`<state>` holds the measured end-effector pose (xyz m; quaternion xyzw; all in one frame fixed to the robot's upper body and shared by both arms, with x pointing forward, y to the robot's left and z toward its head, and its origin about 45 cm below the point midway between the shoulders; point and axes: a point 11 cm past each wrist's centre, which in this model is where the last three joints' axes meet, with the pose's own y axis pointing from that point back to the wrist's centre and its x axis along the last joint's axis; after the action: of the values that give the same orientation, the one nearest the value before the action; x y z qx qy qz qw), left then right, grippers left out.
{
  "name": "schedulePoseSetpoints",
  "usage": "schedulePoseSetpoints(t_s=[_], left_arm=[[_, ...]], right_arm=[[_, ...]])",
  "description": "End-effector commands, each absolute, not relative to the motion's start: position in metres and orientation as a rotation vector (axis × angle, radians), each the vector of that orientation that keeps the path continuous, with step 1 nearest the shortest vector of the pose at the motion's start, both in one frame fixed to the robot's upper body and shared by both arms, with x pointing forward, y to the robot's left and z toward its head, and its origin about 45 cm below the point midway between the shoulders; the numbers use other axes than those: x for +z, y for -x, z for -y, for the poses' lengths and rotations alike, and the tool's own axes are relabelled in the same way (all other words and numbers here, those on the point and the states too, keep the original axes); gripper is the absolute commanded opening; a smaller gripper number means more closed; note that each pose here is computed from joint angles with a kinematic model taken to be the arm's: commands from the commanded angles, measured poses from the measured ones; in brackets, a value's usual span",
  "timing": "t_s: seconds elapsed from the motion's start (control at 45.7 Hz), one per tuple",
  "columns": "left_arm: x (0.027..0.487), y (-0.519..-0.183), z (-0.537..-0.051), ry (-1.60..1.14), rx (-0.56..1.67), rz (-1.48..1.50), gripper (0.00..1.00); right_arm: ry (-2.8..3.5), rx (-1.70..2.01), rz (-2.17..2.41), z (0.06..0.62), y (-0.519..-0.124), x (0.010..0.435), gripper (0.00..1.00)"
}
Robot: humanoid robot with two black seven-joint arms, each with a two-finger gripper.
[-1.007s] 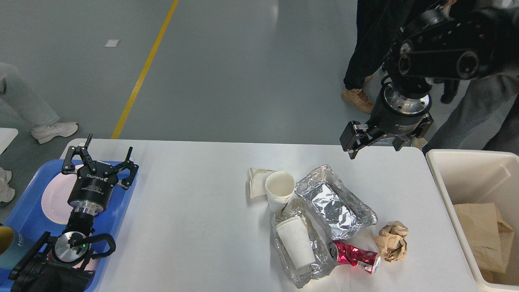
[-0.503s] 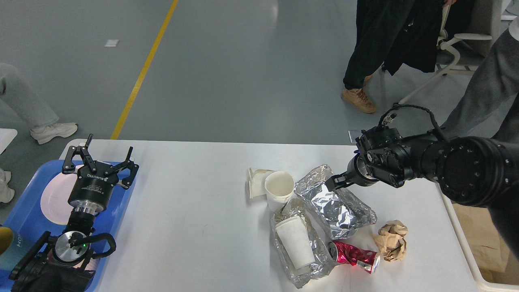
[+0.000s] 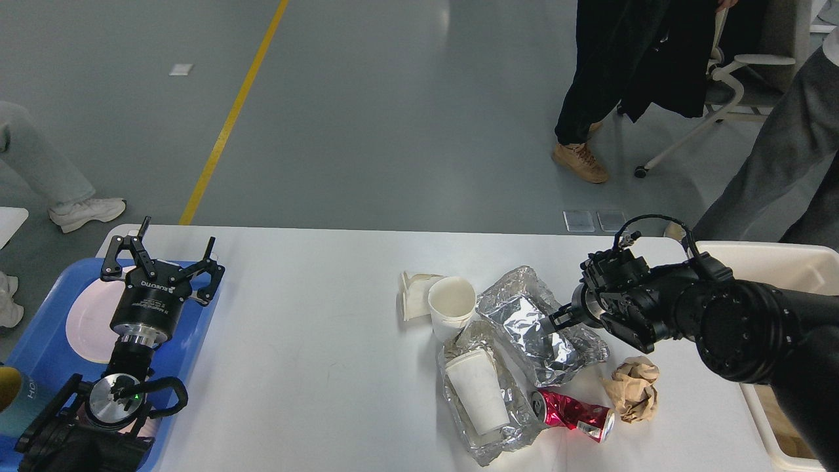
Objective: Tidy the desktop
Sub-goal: 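Move the right gripper over the silver foil bag and lower, then grasp the silver foil bag with the right gripper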
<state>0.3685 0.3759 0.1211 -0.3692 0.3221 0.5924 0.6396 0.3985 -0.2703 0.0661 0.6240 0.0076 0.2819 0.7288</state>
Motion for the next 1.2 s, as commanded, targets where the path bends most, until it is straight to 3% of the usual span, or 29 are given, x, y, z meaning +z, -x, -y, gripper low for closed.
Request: schedulePoseSetpoints(t_s=[0.0,0.109,0.153,0.263,0.35,0.547,1.182], left_arm=[[0.121,-0.368,-0.376,0.842,1.351,-0.735,0.96],[0.121,-0.368,-0.377,0.842,1.352,-0.733,0.96],[0.121,-0.368,-0.376,0.843,1.352,-0.734,0.96],[0.121,-0.368,-0.376,0.841,1.352,-0.734,0.96],[0.121,-0.368,-0.376,0.842,1.351,-0.735,0.96],[0.121,-0.368,-0.376,0.841,1.352,-0.734,0.96],[0.121,-0.368,-0.376,0.842,1.351,-0.735,0.96]], right_arm=[[-1.381,0.616,-0.014,0.27,-0.395,0.061,0.96],[-1.391,0.645,0.013,0.267,-0.395,0.058,0.94],[-1.396,0.642,0.015,0.267,-0.392,0.055,0.87],[-1.401,0.636,0.017,0.269,-0.387,0.049,0.64],[-1.382,0.63,0.021,0.272,-0.386,0.047,0.53],[-1.359,0.608,0.024,0.274,-0.383,0.046,0.0],[-1.394,0.467,0.162,0.274,-0.386,0.051,0.0]])
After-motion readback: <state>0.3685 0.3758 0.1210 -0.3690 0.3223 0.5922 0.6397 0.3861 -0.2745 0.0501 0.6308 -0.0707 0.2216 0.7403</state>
